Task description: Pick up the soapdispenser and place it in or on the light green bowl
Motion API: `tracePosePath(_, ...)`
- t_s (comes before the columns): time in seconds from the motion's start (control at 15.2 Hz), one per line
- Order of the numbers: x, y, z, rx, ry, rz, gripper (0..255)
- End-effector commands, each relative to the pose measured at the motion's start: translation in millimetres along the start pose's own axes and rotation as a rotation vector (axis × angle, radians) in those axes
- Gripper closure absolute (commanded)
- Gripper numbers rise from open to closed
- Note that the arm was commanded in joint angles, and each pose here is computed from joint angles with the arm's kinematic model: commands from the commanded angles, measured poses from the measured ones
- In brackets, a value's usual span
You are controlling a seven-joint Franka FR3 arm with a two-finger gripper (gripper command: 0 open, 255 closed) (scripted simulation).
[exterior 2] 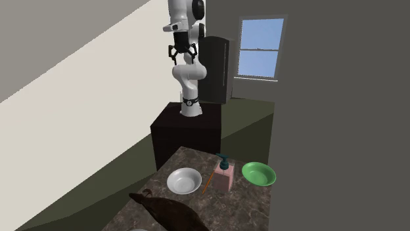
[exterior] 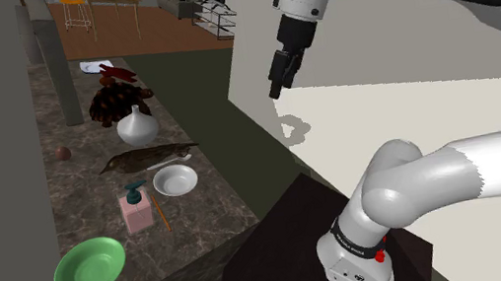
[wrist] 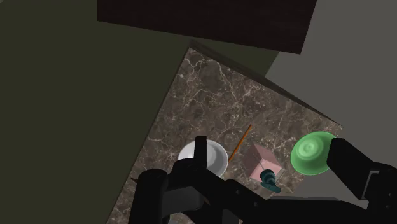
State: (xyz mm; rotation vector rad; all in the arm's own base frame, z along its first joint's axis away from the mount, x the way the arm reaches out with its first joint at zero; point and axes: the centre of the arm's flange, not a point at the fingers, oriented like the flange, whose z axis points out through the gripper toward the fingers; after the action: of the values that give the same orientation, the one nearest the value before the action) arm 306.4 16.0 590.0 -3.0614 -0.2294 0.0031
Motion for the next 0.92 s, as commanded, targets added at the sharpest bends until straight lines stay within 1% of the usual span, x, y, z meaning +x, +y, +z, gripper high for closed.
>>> tracePosePath(0.0, 0, 0, 0, 0.0, 0.0, 0.0, 0)
tracePosePath(0.86, 112, -54, 119, 0.012, -0.014, 0.077, 0)
